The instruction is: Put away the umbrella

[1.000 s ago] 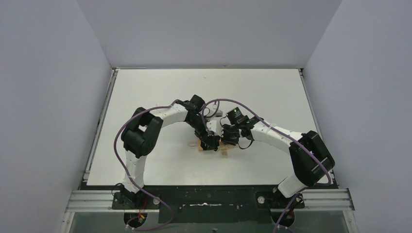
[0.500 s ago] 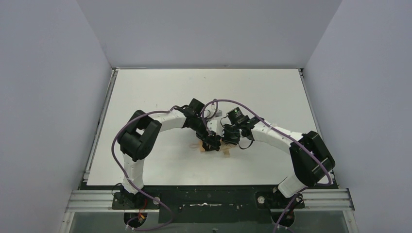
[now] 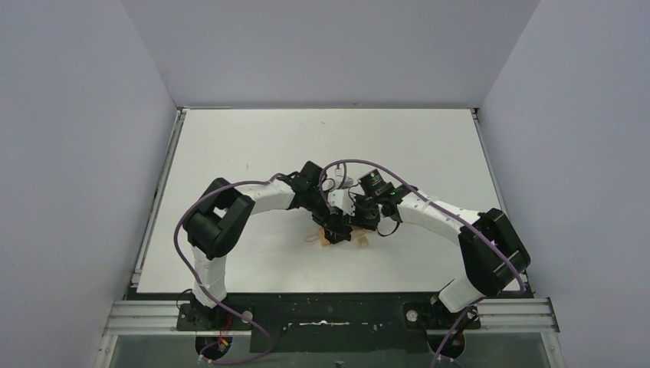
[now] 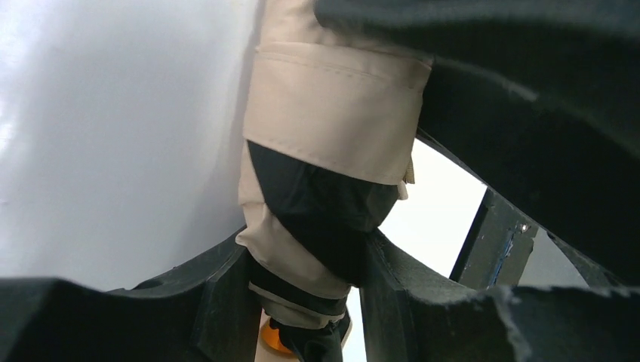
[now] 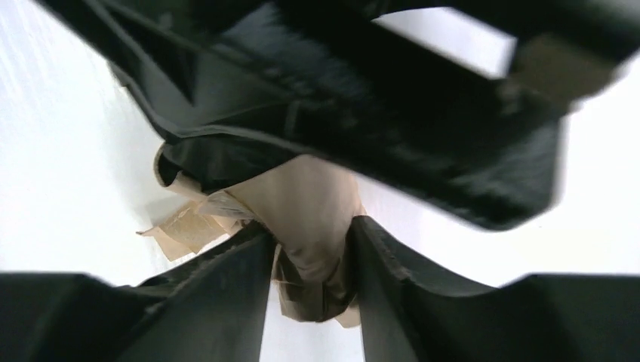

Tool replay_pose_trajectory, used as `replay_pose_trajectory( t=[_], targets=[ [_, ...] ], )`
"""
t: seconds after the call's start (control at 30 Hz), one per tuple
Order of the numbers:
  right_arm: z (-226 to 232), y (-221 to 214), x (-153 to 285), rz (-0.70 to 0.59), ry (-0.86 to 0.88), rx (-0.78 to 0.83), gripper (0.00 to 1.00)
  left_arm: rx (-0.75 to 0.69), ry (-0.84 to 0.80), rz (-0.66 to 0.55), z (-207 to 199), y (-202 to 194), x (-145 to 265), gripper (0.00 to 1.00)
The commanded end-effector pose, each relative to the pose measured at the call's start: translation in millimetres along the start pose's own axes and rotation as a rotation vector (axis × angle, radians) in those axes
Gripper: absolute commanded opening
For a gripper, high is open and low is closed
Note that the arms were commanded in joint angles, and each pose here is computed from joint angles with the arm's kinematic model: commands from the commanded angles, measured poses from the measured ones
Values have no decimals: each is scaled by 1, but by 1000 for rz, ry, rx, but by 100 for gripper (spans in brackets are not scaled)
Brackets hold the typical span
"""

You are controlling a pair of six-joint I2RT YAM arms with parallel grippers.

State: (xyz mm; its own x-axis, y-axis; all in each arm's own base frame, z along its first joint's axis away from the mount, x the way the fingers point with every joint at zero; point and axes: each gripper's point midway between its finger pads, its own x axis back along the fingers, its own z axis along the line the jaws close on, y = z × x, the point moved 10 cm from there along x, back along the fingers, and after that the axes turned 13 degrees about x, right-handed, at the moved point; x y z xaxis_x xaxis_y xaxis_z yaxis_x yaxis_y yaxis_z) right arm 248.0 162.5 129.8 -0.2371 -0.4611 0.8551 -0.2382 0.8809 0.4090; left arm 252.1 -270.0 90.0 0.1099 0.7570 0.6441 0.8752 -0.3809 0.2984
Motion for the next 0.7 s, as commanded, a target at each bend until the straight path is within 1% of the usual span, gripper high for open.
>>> replay_pose_trajectory(
  t=[0.0, 0.1, 0.17, 0.3, 0.37, 0.43, 0.47, 0.5, 0.57, 0.67],
  targets=[
    [-2, 0, 13, 34, -47, -20, 48, 43, 185, 80, 2, -34, -17, 0],
    [-7, 9, 34, -4, -118, -50, 59, 58, 240, 53, 2, -36, -13, 0],
    [-6, 17, 52, -62, -186, -85, 66, 55, 280, 29, 1, -37, -10, 0],
    [-2, 29, 85, -192, -309, -146, 69, 64, 337, -5, -2, -39, -6, 0],
    [0, 35, 99, -255, -395, -243, 69, 77, 371, -20, -3, -41, -5, 0],
    [3, 38, 111, -309, -490, -421, 68, 93, 403, -30, -4, -43, -6, 0],
    [5, 38, 115, -326, -542, -540, 67, 97, 414, -38, -4, -43, -6, 0],
    [7, 36, 119, -323, -614, -694, 65, 101, 423, -45, -4, -44, -7, 0],
    [16, 34, 122, -335, -683, -1002, 63, 120, 435, -63, -3, -45, -8, 0],
    [40, 24, 115, -299, -696, -1333, 61, 134, 444, -78, -3, -45, -8, 0]
  ],
)
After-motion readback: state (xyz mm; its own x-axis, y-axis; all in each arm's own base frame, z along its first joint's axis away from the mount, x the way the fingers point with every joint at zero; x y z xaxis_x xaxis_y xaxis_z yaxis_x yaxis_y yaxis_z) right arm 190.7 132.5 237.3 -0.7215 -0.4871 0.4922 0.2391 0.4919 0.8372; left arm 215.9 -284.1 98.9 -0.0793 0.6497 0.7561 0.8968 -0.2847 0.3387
